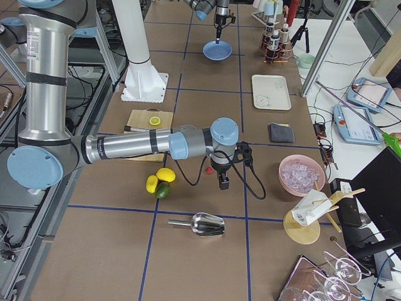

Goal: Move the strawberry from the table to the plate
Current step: 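Slide the light blue plate with the left gripper toward the table center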

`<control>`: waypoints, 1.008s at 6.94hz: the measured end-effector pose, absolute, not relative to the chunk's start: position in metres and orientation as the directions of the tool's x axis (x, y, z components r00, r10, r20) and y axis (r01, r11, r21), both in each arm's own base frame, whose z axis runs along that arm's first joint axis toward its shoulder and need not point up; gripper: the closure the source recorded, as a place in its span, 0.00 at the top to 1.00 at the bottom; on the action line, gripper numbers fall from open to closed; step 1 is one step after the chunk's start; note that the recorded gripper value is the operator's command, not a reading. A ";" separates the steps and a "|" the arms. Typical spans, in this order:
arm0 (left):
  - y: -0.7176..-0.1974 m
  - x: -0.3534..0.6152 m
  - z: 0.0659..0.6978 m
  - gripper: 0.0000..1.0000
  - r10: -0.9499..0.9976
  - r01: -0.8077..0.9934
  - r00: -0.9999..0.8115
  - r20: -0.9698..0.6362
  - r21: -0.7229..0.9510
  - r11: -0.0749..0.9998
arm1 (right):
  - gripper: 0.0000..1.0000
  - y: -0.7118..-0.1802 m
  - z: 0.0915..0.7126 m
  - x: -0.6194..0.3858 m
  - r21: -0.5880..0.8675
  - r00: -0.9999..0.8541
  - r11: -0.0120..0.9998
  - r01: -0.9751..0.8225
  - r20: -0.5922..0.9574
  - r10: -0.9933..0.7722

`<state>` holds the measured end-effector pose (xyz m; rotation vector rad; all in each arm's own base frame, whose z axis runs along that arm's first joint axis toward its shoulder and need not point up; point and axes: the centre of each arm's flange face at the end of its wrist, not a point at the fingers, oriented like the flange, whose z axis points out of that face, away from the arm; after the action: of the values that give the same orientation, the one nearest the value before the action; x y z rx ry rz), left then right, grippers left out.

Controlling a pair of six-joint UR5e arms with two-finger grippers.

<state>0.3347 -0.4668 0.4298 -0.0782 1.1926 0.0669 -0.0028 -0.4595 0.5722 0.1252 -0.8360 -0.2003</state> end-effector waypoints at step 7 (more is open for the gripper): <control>-0.414 0.546 0.289 0.00 -0.072 -0.044 0.341 -0.937 -0.093 0.995 | 0.99 -0.459 0.567 -0.004 0.196 0.649 0.972 0.126 0.725 -0.230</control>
<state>0.5463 -0.4140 0.2894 -0.1079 1.2235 -0.0186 -0.0036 -0.4588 0.5671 0.1320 -0.8414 -0.2033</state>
